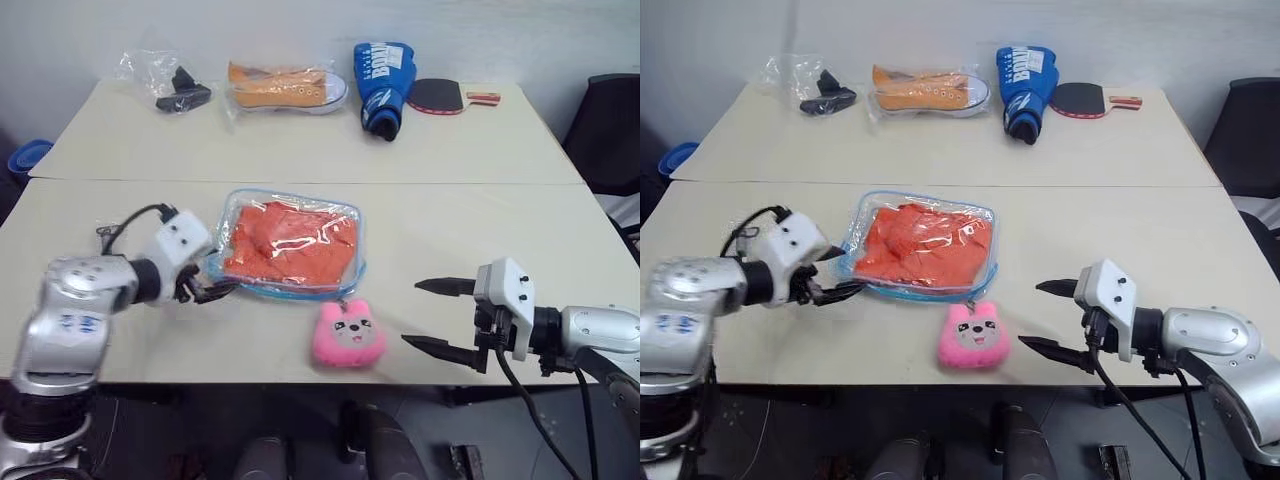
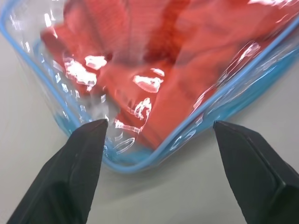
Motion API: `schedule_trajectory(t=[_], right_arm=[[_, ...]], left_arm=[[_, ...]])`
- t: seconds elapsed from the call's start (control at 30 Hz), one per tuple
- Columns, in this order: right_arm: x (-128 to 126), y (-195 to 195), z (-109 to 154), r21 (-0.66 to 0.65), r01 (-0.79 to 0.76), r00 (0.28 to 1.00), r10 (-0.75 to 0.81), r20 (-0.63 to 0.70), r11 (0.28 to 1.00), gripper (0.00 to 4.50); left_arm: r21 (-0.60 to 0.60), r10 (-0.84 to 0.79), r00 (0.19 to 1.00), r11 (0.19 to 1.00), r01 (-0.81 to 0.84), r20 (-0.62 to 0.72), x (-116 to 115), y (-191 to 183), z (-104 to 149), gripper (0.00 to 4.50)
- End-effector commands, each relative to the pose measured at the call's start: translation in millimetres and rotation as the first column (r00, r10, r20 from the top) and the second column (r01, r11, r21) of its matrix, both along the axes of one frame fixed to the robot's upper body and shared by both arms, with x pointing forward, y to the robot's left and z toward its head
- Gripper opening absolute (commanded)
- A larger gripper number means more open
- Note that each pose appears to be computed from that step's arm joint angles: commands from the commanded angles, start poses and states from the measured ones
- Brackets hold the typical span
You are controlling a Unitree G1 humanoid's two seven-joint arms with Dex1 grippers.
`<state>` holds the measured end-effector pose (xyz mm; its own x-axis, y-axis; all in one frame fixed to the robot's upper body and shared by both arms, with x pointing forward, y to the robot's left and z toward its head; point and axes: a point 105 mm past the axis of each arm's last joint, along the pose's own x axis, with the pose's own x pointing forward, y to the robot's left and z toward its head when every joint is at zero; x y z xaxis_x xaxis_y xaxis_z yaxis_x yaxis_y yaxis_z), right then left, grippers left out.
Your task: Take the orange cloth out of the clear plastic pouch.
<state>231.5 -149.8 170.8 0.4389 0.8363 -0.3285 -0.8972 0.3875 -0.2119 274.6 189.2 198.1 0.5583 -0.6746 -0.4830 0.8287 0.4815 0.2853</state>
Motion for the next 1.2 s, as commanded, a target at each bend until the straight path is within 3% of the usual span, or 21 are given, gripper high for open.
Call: schedule_trajectory(t=[0.03, 0.23, 0.37, 0.5, 0.63, 0.7, 0.83, 0.93, 1.2], right_arm=[[1, -3, 12, -0.019, -0.014, 0.998, 0.015, 0.056, 1.000, 4.50], [-5, -4, 14, -0.027, -0.011, 0.999, 0.013, 0.050, 1.000, 4.50], [-10, -5, 15, -0.036, -0.008, 0.999, 0.010, 0.043, 0.999, 4.50], [-15, -6, 18, -0.045, 0.010, 0.999, -0.008, 0.046, 0.999, 4.50], [-19, -5, 19, -0.042, 0.022, 0.999, -0.020, 0.044, 0.999, 4.50], [-20, -4, 20, -0.032, 0.029, 0.999, -0.028, 0.046, 0.999, 4.50], [-20, -3, 22, -0.019, 0.040, 0.998, -0.039, 0.051, 0.999, 4.50], [-18, -1, 21, -0.019, 0.037, 0.998, -0.036, 0.054, 0.999, 4.50], [-5, 7, 20, -0.021, 0.007, 0.997, -0.006, 0.076, 1.000, 4.50]], left_arm=[[-0.037, -0.331, 0.942, 0.943, 0.330, -0.056, -36, -25, 23, 3.83], [0.027, -0.520, 0.846, 0.850, 0.526, -0.119, -32, -56, 5, 3.83], [-0.027, -0.647, 0.740, 0.756, 0.654, -0.184, -18, -103, -20, 3.83], [-0.026, -0.714, 0.662, 0.684, 0.729, -0.229, -19, -143, -47, 3.83], [0.013, -0.712, 0.660, 0.677, 0.735, -0.241, -15, -155, -58, 3.83], [0.086, -0.680, 0.702, 0.702, 0.707, -0.211, -3, -158, -65, 3.83], [0.121, -0.657, 0.729, 0.721, 0.682, -0.191, 6, -155, -68, 3.83], [0.129, -0.648, 0.739, 0.730, 0.672, -0.181, 10, -150, -67, 3.25], [0.105, -0.643, 0.737, 0.735, 0.670, -0.208, 2, -138, -67, 0.93]])
